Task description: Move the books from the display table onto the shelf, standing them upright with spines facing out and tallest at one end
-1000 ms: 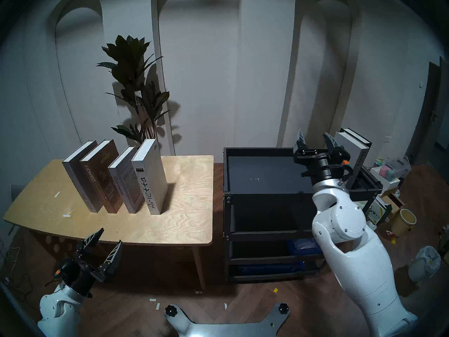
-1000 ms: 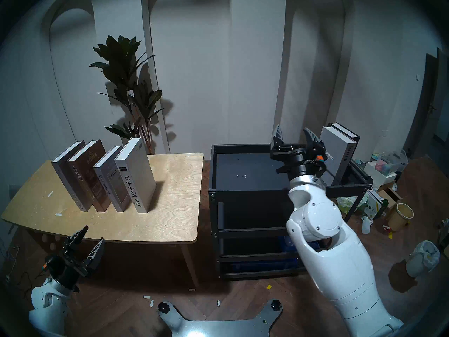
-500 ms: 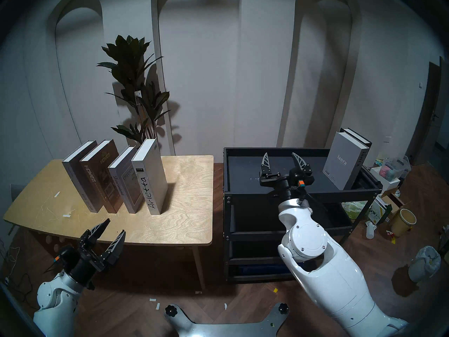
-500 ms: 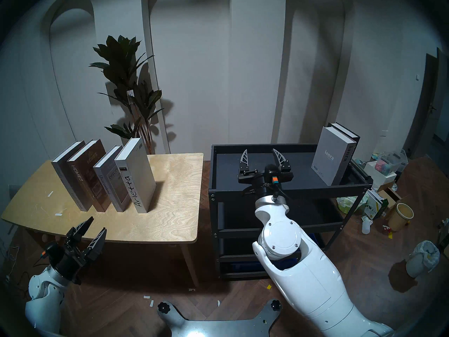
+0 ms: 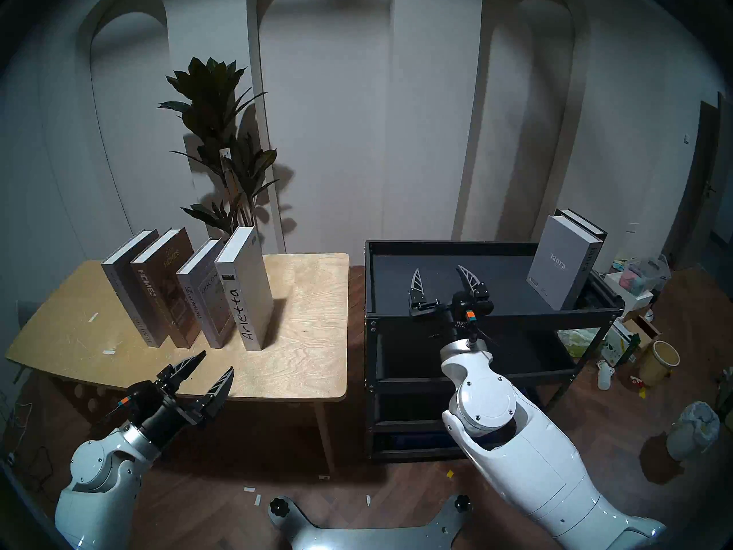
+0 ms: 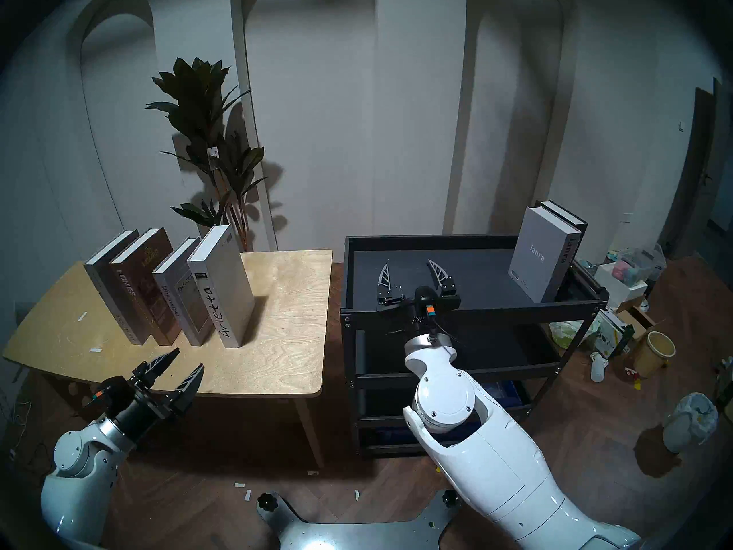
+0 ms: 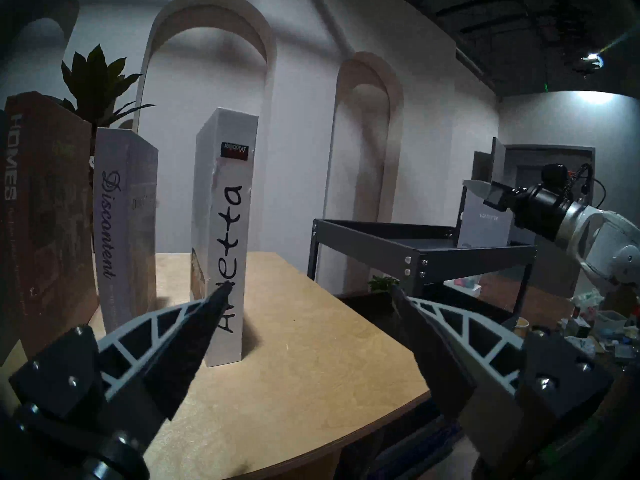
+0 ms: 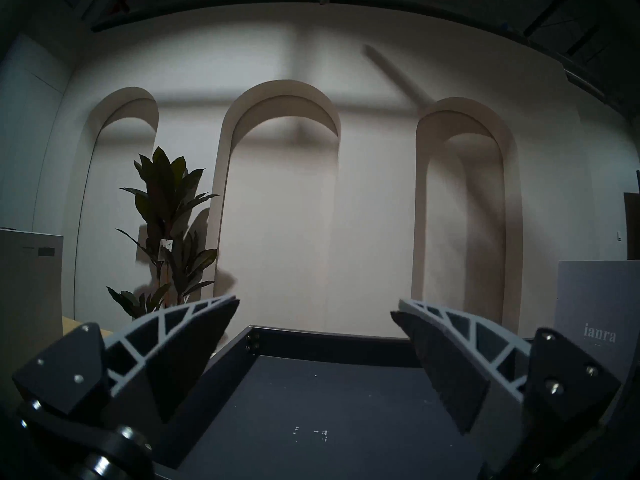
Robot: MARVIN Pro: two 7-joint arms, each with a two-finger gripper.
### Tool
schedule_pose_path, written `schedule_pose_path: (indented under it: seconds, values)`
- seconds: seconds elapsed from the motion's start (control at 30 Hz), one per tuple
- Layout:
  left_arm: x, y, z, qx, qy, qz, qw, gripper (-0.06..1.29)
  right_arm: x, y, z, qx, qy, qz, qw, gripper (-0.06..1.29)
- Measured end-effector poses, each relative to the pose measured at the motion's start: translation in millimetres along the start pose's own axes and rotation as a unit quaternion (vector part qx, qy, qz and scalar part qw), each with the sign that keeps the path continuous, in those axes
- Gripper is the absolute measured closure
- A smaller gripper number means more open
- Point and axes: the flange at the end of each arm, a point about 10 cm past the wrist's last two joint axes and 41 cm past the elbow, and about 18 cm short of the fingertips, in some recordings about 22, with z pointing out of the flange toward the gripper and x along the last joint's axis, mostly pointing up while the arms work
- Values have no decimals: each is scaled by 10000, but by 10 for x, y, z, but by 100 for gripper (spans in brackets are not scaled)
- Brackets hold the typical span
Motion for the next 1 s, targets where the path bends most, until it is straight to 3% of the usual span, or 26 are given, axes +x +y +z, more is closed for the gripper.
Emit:
schedule_pose_path:
  seconds: [0.2, 0.43, 0.67, 1.0]
  values:
    - [82, -185, 94, 586, -85, 318, 9977, -2, 21, -47, 7, 119, 73, 21, 9999, 0]
    - [107, -289, 182, 1220, -98, 425, 9916, -2, 41, -59, 9, 200, 150, 8, 9997, 0]
    - [147, -345, 264, 1514, -44, 442, 9875, -2, 50, -37, 18, 210, 188, -17, 9996, 0]
    - [340, -445, 456, 1628, 137, 544, 9851, -2, 56, -26, 24, 220, 210, -30, 9995, 0]
